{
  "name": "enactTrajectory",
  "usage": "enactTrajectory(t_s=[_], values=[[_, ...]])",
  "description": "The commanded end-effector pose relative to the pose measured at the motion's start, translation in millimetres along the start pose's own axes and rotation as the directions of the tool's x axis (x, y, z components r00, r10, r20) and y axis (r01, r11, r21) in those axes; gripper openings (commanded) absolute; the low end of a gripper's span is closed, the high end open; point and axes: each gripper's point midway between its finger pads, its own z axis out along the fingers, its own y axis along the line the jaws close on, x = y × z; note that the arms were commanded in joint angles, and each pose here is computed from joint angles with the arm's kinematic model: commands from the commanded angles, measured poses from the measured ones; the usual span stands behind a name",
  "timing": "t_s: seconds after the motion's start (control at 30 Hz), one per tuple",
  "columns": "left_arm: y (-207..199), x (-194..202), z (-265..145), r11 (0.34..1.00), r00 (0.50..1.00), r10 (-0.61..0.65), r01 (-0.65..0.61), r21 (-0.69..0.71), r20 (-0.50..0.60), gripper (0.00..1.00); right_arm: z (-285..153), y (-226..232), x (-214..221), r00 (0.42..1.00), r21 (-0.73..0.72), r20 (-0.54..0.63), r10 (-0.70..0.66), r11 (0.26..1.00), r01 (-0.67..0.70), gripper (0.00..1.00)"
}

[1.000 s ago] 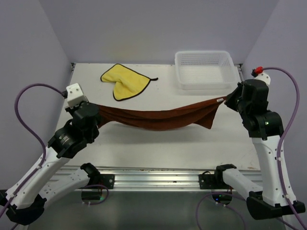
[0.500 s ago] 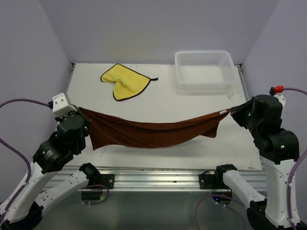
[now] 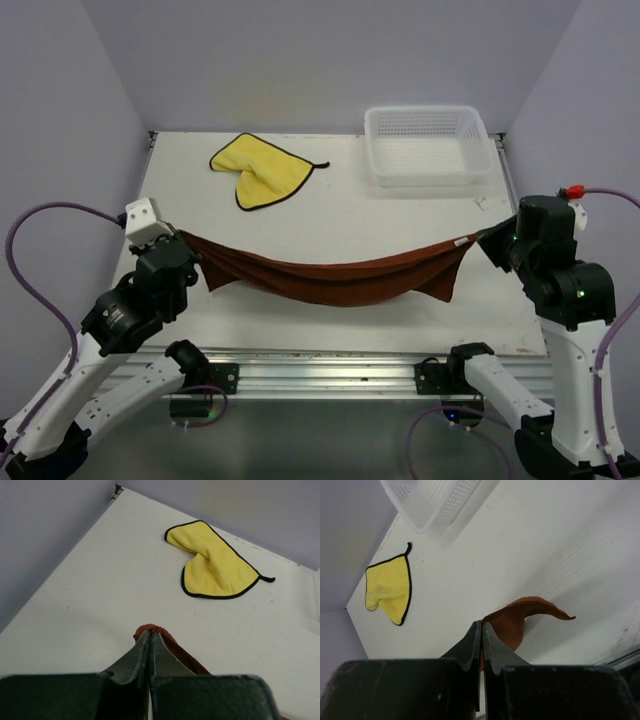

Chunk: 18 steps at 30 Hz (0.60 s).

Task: Roll the towels
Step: Flatten the towel

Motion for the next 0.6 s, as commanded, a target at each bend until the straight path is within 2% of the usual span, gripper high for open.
enactTrajectory(t_s=[0.0,0.23,0.3,0.33,0.47,0.57], values=[[0.9,6.3,14.3,0.994,1.000,0.020,-0.019,-0.104,0.013,0.00,31.0,8.9,-9.6,0.999,0.059,0.039,0.023,0.998,-0.025,0.00],[-32.0,0.0,53.6,0.969,0.985,0.168,-0.157,-0.191,0.038,0.00,102.1,38.7,-11.7,1.000,0.101,0.009,0.021,0.995,-0.022,0.00],[-36.5,-0.3,76.6,0.970,0.983,0.183,-0.181,-0.160,-0.001,0.00,131.6,46.7,-10.5,0.999,0.123,-0.021,0.029,0.992,-0.026,0.00],[-39.3,-6.5,89.5,0.978,0.989,0.149,-0.146,-0.152,0.012,0.00,139.2,51.8,-15.6,0.999,0.115,-0.027,0.043,0.993,-0.040,0.00],[-29.6,-13.2,146.0,0.967,0.989,0.147,-0.151,-0.204,-0.036,0.00,186.4,62.5,-19.8,0.996,0.134,-0.063,0.063,0.990,-0.055,0.00],[-39.3,-12.1,175.7,0.965,0.986,0.156,-0.166,-0.203,-0.064,0.00,221.4,78.0,-17.5,0.991,0.098,-0.110,0.081,0.993,-0.070,0.00]])
